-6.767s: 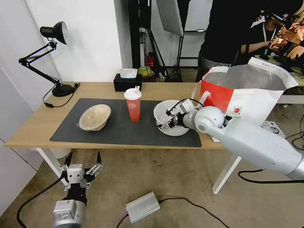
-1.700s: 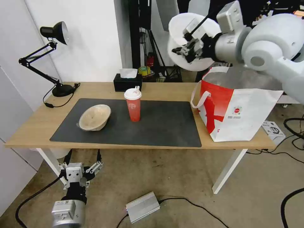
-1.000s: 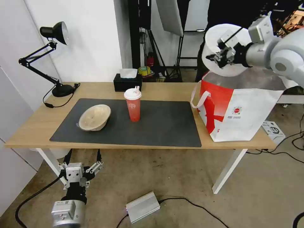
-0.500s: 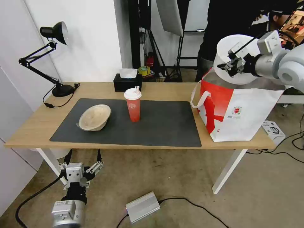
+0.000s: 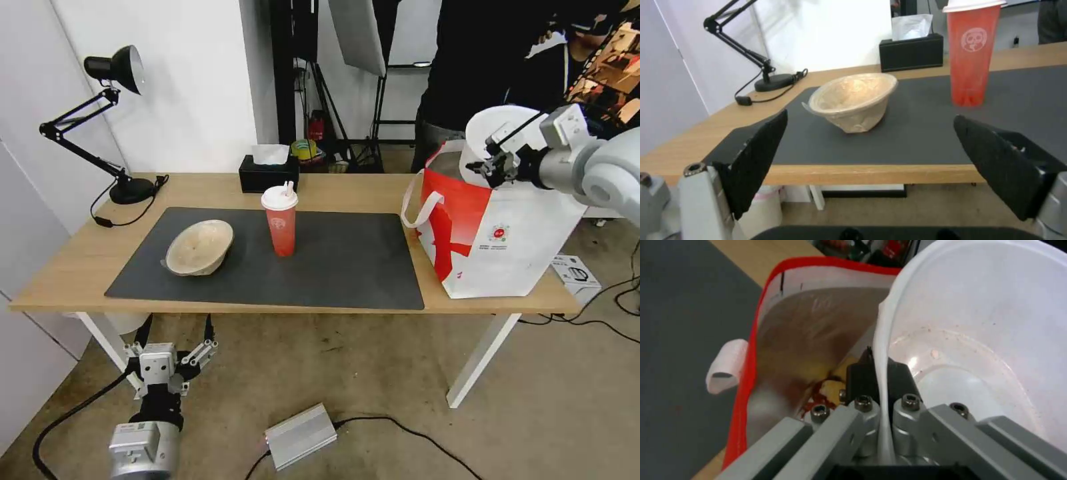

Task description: Pick up the trash from the table and place it into the takeout bag.

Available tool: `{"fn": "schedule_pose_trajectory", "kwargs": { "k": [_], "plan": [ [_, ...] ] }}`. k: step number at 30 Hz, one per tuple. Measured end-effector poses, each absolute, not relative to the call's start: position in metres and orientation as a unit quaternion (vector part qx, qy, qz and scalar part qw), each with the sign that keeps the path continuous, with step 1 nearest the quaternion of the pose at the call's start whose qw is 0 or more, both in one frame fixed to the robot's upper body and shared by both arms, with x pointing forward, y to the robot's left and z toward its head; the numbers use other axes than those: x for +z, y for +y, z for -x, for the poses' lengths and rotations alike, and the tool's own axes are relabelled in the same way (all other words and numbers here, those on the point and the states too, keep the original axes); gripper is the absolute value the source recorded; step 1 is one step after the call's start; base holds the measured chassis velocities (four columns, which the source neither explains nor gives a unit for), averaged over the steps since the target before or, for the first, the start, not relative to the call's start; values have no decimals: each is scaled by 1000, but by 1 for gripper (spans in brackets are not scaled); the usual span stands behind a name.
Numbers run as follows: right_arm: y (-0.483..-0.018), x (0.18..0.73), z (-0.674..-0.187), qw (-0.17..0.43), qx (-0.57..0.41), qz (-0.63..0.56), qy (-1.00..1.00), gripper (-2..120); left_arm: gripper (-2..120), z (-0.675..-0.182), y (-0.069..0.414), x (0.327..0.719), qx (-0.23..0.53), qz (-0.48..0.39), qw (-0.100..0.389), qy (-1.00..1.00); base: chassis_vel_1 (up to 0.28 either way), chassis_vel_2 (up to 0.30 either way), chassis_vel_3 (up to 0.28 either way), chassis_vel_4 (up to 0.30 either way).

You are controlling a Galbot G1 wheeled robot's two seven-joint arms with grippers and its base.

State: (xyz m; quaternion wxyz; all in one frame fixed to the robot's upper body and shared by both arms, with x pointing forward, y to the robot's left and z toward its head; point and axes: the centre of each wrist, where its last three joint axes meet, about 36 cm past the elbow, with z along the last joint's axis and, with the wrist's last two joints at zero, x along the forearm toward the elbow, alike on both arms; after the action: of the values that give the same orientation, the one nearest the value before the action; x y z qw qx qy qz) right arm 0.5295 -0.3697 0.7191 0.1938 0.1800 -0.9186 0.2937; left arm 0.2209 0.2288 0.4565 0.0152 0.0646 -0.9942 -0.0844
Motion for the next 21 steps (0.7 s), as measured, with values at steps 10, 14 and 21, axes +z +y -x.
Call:
{"fn": "schedule_pose_trajectory", "kwargs": {
  "k": [10, 14, 21],
  "plan": [
    [-371, 710, -525, 201, 294, -181, -917, 0, 100, -221, 228, 456, -84, -63, 16, -994, 0, 0, 0, 0],
    [-370, 709, -524, 201, 295, -183, -916, 0, 100, -221, 228, 456, -84, -63, 16, -994, 0, 0, 0, 0],
    [-369, 709, -522, 201, 296, -185, -915, 18, 100, -222, 227, 455, -83, -63, 17, -994, 0, 0, 0, 0]
  ]
}}
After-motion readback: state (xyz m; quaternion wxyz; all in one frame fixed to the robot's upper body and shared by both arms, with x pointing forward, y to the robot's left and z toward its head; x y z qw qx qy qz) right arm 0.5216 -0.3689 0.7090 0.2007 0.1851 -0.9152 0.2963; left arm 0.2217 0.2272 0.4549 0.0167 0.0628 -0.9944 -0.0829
